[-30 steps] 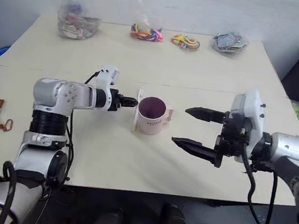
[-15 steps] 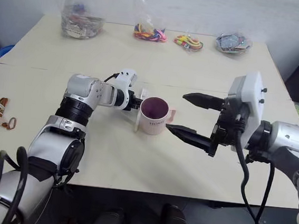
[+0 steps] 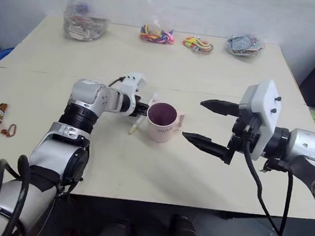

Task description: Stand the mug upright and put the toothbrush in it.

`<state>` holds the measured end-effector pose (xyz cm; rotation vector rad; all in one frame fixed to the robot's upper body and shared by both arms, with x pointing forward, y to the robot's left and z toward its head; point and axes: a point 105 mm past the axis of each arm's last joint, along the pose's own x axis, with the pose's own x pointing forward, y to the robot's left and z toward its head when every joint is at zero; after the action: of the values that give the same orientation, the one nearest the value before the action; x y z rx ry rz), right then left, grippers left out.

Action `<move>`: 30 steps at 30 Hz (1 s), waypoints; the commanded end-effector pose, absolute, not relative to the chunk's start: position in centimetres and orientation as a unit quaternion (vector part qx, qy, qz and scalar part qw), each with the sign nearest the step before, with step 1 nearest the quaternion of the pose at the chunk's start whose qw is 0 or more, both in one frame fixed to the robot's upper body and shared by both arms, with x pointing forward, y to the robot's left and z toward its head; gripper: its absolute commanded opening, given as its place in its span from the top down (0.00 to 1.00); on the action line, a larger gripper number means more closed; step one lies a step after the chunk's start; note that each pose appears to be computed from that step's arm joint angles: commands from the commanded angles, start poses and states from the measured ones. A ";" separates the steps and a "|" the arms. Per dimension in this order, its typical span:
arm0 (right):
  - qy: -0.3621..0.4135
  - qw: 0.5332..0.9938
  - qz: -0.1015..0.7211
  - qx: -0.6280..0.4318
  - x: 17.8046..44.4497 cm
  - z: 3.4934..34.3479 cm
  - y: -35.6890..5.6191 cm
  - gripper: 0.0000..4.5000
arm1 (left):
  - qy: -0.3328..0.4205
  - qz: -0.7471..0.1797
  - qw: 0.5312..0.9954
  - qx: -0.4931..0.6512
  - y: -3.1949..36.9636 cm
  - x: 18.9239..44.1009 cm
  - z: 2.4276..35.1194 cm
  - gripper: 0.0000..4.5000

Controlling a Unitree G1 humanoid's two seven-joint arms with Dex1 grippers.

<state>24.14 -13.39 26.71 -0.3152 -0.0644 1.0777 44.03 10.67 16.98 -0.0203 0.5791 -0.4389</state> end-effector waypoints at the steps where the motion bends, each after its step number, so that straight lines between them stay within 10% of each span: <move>1: -0.047 0.849 0.502 -0.162 23.8 27.7 -13.7 0.00 | 0.102 -0.240 0.964 -0.047 11.5 45.3 24.4 0.95; 8: -0.051 0.856 0.493 -0.150 24.1 28.1 -13.8 0.00 | -0.108 -0.421 0.892 -0.127 8.2 40.6 33.2 0.95; 22: -0.056 0.864 0.481 -0.137 24.7 28.2 -13.9 0.00 | -0.095 -0.516 0.847 -0.087 2.4 35.7 28.3 0.95; 30: -0.056 0.867 0.477 -0.134 24.9 28.2 -14.4 0.00 | -0.077 -0.526 0.845 -0.059 3.8 34.5 26.9 0.38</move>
<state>25.09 -14.09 27.18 -0.2740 -0.0669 1.0049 35.54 3.11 25.01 -0.1505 -0.0824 -1.0950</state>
